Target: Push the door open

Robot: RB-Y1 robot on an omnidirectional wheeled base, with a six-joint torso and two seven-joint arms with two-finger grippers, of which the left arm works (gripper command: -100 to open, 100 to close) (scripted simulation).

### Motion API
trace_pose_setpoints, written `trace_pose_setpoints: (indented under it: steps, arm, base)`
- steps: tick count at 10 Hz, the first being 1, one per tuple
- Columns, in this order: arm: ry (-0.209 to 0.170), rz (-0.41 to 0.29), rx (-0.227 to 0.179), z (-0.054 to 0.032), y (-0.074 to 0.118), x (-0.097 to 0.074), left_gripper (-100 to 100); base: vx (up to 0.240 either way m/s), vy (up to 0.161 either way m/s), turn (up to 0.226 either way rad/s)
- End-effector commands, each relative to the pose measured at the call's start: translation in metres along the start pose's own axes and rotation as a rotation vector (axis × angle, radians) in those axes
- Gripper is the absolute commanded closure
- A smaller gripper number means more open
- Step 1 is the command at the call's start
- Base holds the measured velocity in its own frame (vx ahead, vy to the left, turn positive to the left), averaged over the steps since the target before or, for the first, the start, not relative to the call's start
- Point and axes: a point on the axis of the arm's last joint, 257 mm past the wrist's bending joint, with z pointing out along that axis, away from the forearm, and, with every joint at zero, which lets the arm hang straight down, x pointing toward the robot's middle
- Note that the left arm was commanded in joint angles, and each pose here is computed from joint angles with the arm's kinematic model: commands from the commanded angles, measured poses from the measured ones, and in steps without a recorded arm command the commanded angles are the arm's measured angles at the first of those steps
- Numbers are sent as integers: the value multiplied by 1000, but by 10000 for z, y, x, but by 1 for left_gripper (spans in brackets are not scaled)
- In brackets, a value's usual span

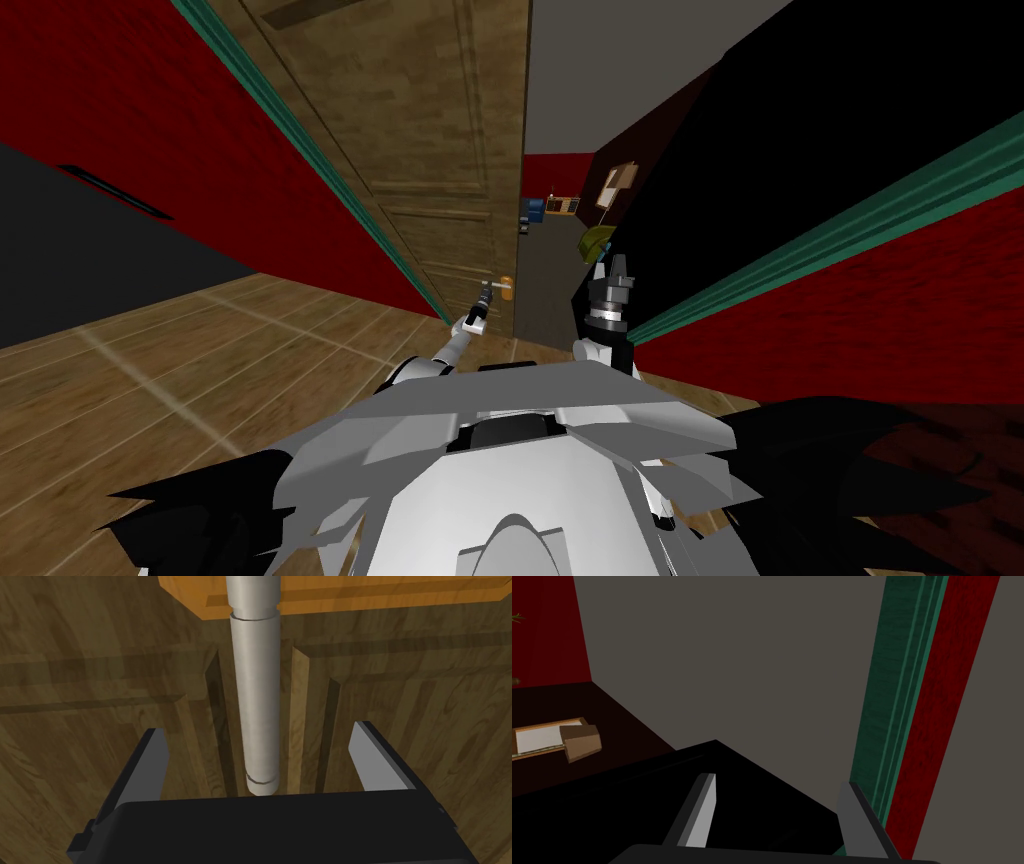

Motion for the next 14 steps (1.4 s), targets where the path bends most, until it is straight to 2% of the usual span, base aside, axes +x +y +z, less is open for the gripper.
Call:
trace_pose_setpoints:
  steps: [1, 3, 4, 5, 10, 11, 14]
  arm:
    - [3, -14, 3, 6, -7, 72, -100]
    - [15, -47, 8, 25, -31, 270, -100]
    - [11, -37, 7, 20, -34, 199, -100]
    - [11, -37, 7, 20, -34, 199, 100]
    - [11, -37, 7, 20, -34, 199, 100]
    - [-9, -27, 1, 3, -5, 47, 100]
    - [-38, -16, -2, -16, 10, -162, 100]
  base:
    - [175, -50, -23]
    - [171, -57, -19]
    - [65, -20, 6]
    - [-15, 1, -1]
    - [-9, 4, -3]
    - [92, -65, 11]
    - [140, -115, 54]
